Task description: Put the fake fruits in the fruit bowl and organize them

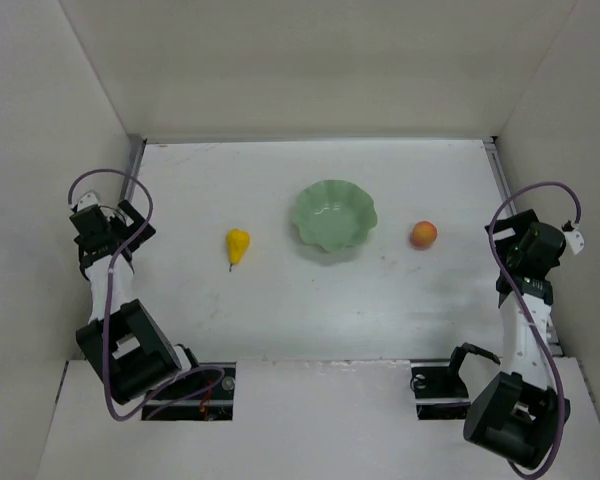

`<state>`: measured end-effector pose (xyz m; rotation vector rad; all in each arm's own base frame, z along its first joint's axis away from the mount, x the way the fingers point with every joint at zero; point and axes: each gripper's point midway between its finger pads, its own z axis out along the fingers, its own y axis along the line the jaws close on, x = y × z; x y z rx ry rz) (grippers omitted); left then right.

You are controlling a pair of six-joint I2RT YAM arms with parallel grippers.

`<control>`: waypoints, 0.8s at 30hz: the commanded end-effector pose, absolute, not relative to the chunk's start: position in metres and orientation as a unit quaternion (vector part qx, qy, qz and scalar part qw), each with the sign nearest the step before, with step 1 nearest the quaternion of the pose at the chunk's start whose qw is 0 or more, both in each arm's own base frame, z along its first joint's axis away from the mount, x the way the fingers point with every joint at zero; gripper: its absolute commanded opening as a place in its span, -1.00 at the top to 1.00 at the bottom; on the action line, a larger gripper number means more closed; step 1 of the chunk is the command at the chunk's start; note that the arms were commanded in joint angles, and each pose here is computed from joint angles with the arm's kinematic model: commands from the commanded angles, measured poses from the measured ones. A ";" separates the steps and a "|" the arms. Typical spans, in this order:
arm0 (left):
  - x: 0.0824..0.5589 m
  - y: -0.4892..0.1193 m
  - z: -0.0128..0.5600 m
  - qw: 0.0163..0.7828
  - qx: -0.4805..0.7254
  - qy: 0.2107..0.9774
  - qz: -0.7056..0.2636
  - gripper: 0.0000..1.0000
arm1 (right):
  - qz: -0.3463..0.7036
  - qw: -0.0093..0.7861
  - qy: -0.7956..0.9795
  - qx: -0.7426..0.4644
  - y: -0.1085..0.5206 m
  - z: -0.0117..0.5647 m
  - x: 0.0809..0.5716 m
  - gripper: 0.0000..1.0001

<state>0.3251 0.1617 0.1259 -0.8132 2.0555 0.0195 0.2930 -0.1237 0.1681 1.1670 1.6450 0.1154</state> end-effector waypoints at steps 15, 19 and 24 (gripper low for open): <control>0.348 -0.032 0.147 0.390 0.181 0.903 0.001 -1.00 | 0.039 0.545 0.768 0.334 -0.069 0.185 0.335 -1.00; 0.335 -0.071 0.122 0.363 0.204 0.906 -0.080 -1.00 | 0.036 0.544 0.777 0.314 -0.060 0.183 0.336 -1.00; 0.346 -0.083 0.083 0.346 0.212 0.912 -0.056 -1.00 | 0.030 0.547 0.781 0.302 -0.057 0.185 0.336 -1.00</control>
